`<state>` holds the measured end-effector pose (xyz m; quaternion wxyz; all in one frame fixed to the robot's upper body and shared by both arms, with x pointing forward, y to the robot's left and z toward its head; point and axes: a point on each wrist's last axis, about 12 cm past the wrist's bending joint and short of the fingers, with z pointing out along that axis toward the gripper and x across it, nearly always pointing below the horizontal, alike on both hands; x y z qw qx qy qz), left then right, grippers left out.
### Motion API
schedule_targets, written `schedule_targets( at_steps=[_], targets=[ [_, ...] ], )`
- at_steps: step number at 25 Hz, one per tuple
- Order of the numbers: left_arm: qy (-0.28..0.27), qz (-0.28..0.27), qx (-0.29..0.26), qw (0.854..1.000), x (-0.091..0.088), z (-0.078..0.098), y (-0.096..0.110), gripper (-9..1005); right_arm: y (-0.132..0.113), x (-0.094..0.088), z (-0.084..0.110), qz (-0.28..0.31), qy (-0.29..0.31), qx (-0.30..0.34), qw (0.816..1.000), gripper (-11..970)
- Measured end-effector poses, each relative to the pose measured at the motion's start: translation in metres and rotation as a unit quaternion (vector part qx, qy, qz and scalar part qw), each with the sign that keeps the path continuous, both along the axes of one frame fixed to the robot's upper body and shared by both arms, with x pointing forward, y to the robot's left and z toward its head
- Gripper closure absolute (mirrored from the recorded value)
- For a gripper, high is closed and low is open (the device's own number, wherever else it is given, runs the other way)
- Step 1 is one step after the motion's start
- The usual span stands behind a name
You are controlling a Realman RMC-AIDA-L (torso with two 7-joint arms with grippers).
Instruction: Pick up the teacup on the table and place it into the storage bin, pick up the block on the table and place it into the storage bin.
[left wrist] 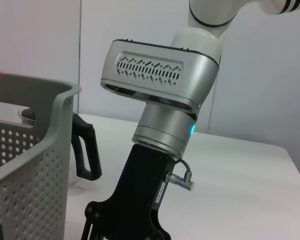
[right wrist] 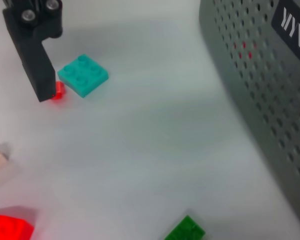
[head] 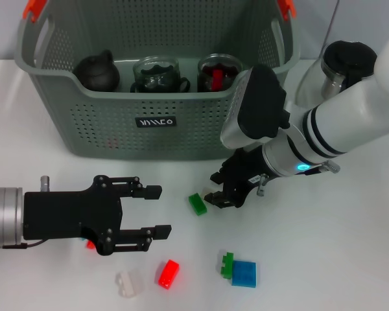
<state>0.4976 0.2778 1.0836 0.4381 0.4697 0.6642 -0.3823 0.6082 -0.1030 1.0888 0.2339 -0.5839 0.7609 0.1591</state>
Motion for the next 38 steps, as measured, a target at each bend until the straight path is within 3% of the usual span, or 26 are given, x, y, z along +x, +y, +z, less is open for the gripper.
schedule_targets(
  at_steps=[20, 24, 31, 38],
  targets=[
    [0.000, 0.006, 0.003, 1.000, 0.001, -0.001, 0.000, 322, 0.004, -0.004, -0.008, 0.000, 0.010, -0.008, 1.000, 630],
    [0.000, 0.006, 0.003, 1.000, 0.001, -0.001, 0.000, 322, 0.007, -0.005, -0.007, 0.005, 0.010, -0.011, 1.000, 720],
    [0.000, 0.007, 0.003, 1.000, 0.001, -0.001, 0.001, 322, 0.003, -0.007, 0.007, 0.008, 0.007, 0.022, 1.000, 776],
    [0.002, 0.008, 0.001, 1.000, 0.001, -0.001, 0.001, 322, -0.025, -0.012, 0.034, -0.004, 0.009, 0.066, 0.998, 817]
  ],
)
